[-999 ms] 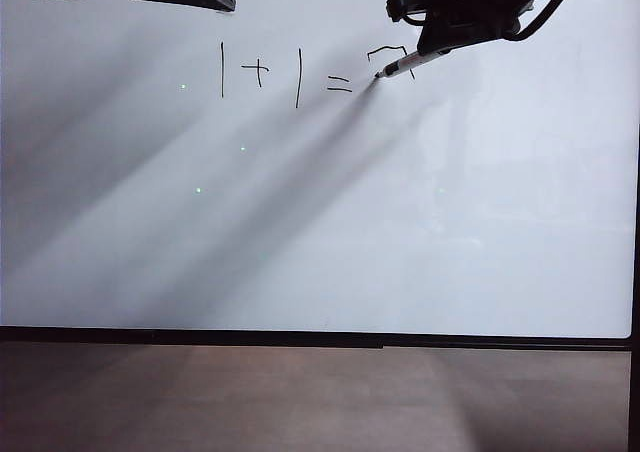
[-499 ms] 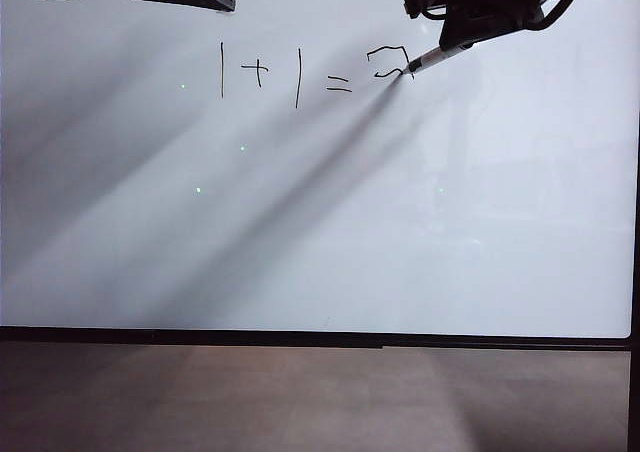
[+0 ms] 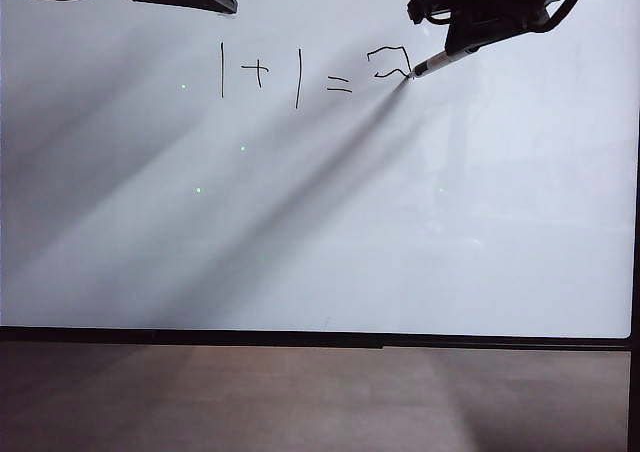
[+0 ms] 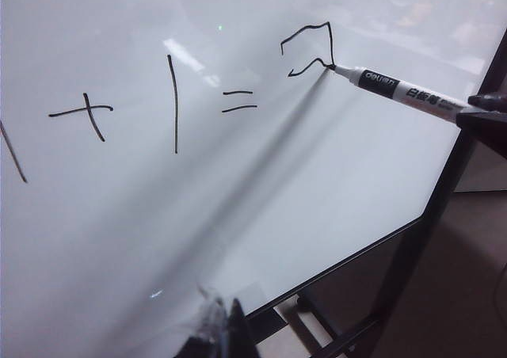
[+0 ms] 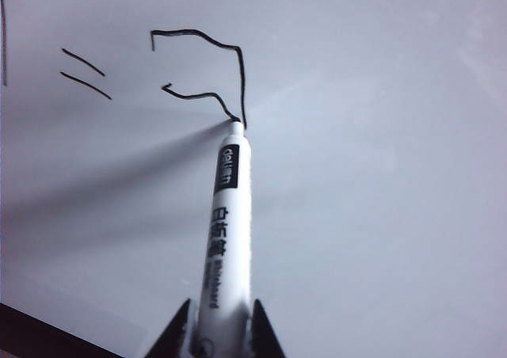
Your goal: Reach to the right to find the marker pen, pick it up, and write the answer to the math problem on the whiteboard.
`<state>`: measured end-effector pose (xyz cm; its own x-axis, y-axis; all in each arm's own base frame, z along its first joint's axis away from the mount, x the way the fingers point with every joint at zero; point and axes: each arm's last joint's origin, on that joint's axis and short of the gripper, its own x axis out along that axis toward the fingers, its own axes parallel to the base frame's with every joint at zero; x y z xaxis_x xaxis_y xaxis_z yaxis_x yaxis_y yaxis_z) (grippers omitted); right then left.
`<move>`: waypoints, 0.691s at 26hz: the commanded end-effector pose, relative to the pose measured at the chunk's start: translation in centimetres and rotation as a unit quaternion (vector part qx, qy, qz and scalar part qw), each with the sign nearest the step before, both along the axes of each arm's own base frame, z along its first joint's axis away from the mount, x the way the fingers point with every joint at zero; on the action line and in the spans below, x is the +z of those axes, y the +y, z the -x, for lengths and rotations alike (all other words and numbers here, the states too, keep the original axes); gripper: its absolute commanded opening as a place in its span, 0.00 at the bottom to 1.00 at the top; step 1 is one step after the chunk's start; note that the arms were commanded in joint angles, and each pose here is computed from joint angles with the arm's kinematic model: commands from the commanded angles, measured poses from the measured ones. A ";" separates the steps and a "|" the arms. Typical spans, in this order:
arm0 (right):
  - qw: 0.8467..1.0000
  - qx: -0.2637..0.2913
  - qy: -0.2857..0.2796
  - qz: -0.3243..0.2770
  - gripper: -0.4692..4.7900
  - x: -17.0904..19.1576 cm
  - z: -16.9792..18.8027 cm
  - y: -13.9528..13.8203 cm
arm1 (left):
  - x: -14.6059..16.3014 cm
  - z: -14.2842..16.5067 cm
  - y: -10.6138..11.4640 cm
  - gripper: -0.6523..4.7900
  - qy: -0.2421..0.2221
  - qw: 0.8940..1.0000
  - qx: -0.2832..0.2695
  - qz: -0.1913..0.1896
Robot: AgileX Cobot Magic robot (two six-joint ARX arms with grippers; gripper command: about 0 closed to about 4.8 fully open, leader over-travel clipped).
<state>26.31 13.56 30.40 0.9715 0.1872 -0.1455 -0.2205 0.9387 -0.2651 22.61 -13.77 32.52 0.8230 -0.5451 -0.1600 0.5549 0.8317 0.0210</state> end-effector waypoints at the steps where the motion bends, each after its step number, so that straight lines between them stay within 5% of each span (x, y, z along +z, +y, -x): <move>1: 1.000 -0.020 -0.014 -0.006 0.08 0.5 0.1 -0.2 | 0.2 0.1 0.1 0.11 -0.003 1.000 -0.002 0.003; 18: 0.996 0.067 -0.039 -0.040 0.08 3.7 4.1 0.0 | 0.2 0.1 0.1 0.11 -0.003 1.000 -0.003 0.004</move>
<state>22.33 13.29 34.39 0.9507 0.3098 -0.0161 -0.3062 0.9288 -0.2087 22.61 -13.76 32.49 0.8223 -0.5451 -0.1637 0.5553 0.8314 0.0207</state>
